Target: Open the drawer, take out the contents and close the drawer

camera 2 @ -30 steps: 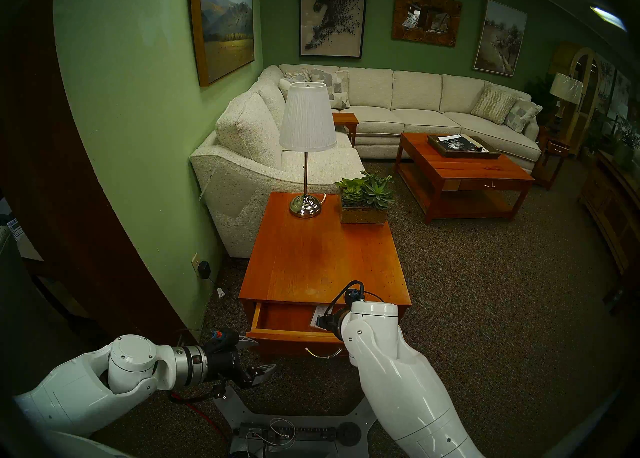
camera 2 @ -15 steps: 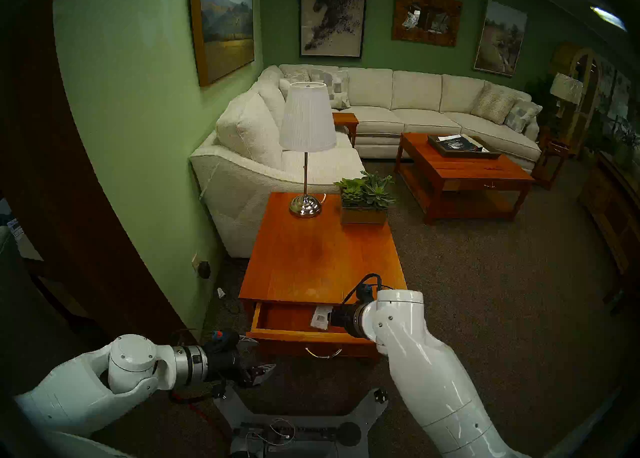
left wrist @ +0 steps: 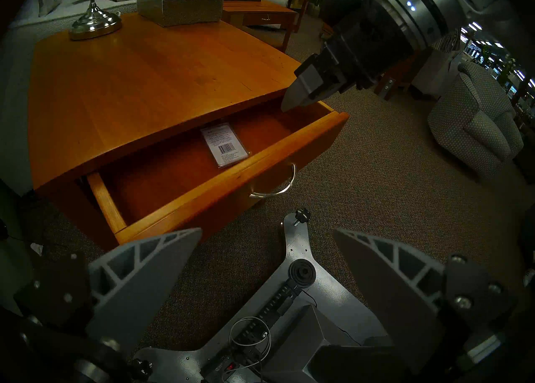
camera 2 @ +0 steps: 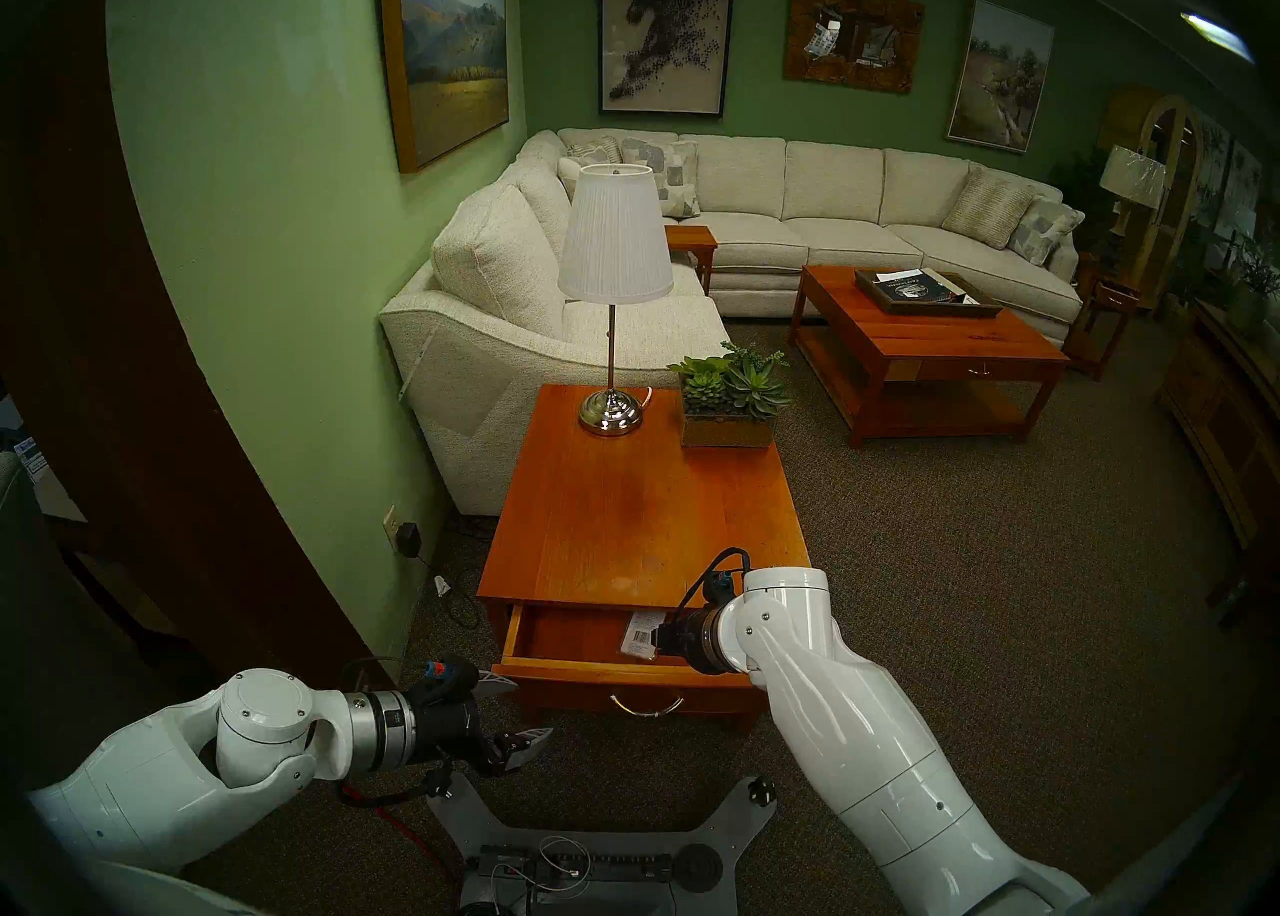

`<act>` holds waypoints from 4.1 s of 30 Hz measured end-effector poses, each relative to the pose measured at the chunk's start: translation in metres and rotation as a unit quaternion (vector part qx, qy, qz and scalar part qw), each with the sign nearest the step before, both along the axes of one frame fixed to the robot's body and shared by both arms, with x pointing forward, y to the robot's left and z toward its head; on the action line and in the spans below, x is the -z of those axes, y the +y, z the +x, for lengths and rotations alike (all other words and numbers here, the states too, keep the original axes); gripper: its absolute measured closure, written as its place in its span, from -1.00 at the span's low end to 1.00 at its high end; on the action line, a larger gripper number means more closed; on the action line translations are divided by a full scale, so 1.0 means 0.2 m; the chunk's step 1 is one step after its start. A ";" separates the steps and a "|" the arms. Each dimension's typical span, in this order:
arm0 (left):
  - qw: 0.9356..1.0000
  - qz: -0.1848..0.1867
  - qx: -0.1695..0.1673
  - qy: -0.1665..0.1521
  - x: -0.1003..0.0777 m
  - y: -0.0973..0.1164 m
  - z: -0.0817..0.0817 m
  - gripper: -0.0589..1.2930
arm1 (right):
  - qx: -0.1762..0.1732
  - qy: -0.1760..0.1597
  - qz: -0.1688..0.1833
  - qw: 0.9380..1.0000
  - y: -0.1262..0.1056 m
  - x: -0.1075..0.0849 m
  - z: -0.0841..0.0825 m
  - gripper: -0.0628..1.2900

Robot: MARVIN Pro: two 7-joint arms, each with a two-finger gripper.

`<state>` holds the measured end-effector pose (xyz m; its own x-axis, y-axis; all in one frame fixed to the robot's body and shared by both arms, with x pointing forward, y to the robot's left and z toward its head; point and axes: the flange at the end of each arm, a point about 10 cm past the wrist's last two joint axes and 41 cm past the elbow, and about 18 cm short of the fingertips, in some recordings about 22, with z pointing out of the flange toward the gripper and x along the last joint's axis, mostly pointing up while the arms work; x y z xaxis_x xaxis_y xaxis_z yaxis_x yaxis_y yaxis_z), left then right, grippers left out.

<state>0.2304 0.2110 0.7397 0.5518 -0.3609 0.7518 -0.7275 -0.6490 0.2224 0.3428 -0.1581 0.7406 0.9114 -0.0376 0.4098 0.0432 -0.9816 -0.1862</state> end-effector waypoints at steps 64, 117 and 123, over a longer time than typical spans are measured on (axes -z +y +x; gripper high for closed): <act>1.000 0.000 0.000 0.000 0.00 0.00 0.00 -0.91 | -0.046 0.050 0.045 0.997 -0.14 0.07 -0.35 -0.35; 1.000 0.000 0.000 0.000 0.00 0.00 0.00 -0.91 | -0.111 0.108 0.024 0.988 0.07 0.33 -0.04 -0.43; 1.000 0.000 0.000 0.000 0.00 0.00 0.00 -0.91 | -0.114 0.114 0.018 0.987 0.06 0.36 -0.03 -0.43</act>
